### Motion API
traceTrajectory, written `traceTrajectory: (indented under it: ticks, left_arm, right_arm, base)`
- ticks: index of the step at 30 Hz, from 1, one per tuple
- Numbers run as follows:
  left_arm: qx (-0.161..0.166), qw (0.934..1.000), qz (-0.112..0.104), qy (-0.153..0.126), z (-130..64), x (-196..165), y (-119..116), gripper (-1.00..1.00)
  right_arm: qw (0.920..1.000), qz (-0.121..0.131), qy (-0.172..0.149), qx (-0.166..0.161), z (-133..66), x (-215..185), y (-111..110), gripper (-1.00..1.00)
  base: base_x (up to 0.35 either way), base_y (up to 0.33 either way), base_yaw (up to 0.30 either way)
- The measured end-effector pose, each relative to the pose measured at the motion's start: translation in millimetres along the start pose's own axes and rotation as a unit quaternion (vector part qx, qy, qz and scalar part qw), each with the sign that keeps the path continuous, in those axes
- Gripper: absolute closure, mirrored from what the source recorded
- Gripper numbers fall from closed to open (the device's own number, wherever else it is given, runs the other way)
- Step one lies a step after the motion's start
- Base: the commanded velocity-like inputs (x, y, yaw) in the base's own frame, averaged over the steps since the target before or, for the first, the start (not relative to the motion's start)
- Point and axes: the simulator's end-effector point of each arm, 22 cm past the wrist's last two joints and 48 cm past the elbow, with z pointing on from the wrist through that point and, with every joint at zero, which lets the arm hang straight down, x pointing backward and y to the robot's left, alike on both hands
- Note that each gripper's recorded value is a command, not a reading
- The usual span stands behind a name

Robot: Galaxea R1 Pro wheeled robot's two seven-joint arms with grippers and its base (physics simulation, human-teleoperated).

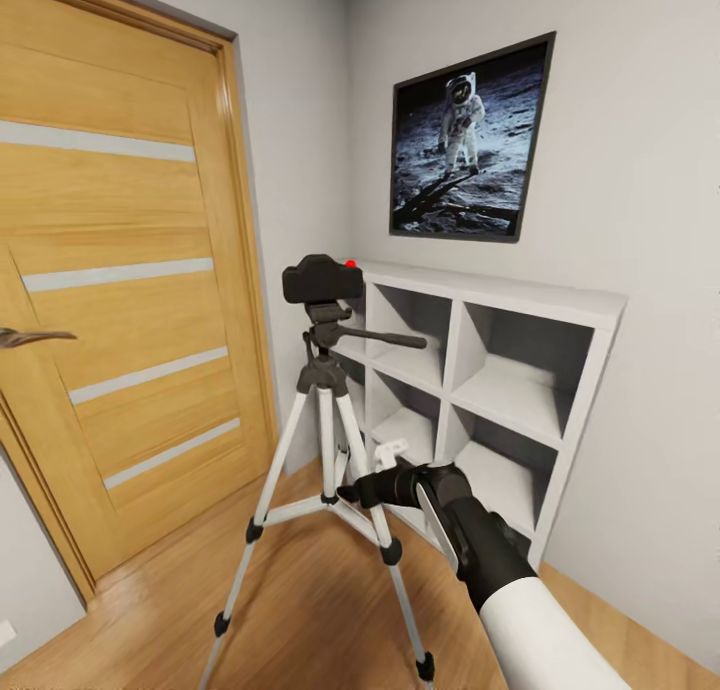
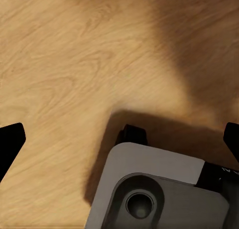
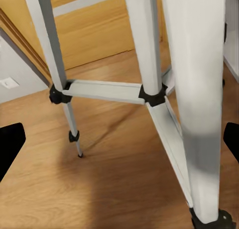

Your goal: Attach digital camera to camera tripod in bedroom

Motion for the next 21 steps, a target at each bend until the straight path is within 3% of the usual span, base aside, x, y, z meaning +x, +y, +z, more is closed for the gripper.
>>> traceTrajectory:
  ticks: [5,14,21]
  left_arm:
    - [0.001,1.0,0.001,0.0,0.0,0.5,-0.8,-1.0]
    - [0.004,1.0,0.001,0.001,0.1,1.7,-5.3,-1.0]
    - [0.01,0.9999,0.001,0.002,0.2,4.0,-14.2,-1.0]
  right_arm:
    - [1.0,0.001,-0.007,0.002,-2.3,-4.5,-2.7,-1.0]
    - [0.999,0.025,-0.022,0.028,-14.3,-7.4,-37.7,-1.0]
    - [0.9944,0.038,-0.055,0.082,-46.6,-10.4,-111.7,-1.0]
  base:
    - [-0.026,0.0,0.0]
    - [-0.002,0.0,0.0]
    - [0.0,0.0,0.0]
